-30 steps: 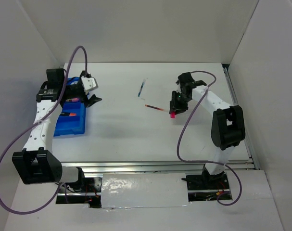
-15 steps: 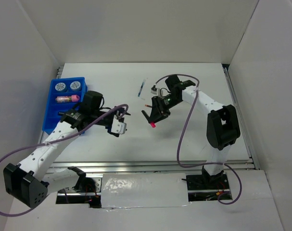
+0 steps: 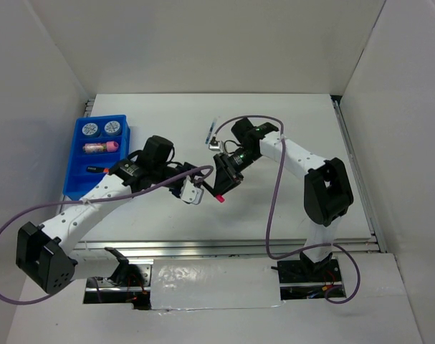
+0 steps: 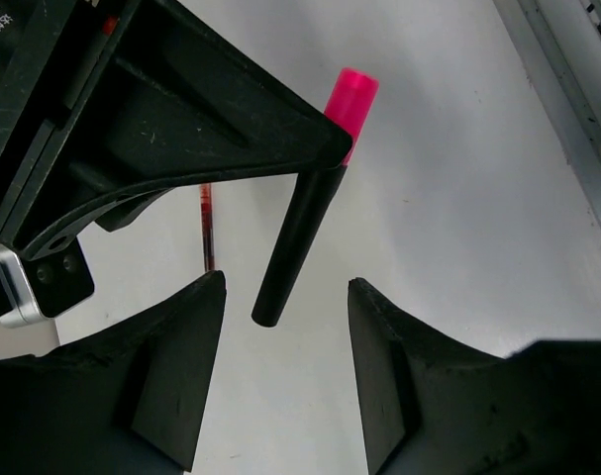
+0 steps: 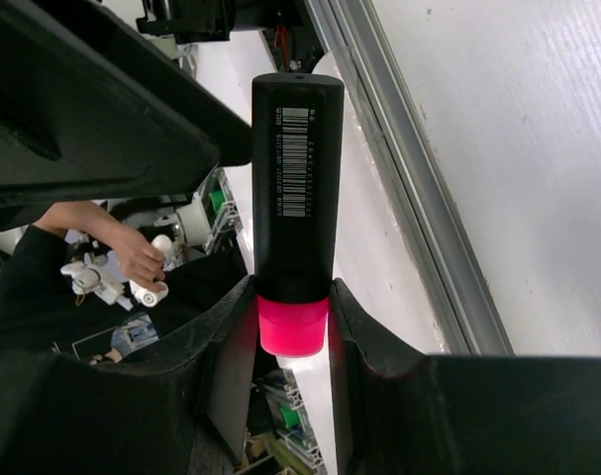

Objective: Sort the stationery into containers
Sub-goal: Place the pen in the storage box.

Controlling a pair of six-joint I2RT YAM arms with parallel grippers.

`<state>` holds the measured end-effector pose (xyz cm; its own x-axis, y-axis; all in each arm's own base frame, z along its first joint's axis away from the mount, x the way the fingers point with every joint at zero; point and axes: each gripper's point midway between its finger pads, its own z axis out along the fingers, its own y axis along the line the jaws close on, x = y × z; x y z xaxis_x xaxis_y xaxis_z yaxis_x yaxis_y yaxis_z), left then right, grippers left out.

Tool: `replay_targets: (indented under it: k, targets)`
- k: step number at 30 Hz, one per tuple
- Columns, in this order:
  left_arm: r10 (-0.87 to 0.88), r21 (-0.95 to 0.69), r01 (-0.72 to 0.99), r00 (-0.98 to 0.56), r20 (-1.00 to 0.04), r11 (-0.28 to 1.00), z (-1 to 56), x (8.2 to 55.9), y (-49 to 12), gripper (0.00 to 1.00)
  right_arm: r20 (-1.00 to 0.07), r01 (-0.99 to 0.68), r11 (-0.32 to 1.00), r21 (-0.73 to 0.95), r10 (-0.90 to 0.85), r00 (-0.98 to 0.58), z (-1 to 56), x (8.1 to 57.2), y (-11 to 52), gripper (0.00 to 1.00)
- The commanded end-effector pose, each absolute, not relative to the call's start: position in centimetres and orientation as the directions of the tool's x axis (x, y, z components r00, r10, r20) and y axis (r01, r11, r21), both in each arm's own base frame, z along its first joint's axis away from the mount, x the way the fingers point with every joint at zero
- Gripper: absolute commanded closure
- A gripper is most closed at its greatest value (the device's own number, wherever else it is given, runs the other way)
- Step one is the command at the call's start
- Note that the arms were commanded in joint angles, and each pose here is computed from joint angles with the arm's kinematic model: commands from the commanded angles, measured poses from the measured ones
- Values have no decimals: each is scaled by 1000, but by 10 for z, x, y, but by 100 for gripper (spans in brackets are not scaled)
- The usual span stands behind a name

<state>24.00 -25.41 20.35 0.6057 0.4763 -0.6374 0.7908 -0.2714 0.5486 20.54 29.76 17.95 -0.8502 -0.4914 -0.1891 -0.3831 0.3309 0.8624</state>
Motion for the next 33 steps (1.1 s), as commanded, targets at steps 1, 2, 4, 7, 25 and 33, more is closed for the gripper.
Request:
replay_targets:
  k: [1,2,4,7,25,33]
  targets:
    - [434,606,738,670,-602,-297,221,246,-265,36,-258,-429,254,867,-507,-822,206,200,303,100]
    - [433,600,737,671,-602,-310,219,244,-266,37,-254,-427,255,868,-510,-822,205,200,303,100]
    - [434,589,740,670,-603,-324,215,243,-267,38,-256,-429,245,869,-518,-816,208,197,305,100]
    - [425,576,739,673,-606,-349,212,239,-271,41,-259,-435,239,868,-530,-807,208,194,308,100]
    - [445,503,747,664,-601,-436,198,217,-274,90,-258,-453,269,850,-537,-803,205,198,313,77]
    - [615,469,852,503,-608,-233,197,248,-197,100,-368,-491,390,779,-350,-861,219,264,254,20]
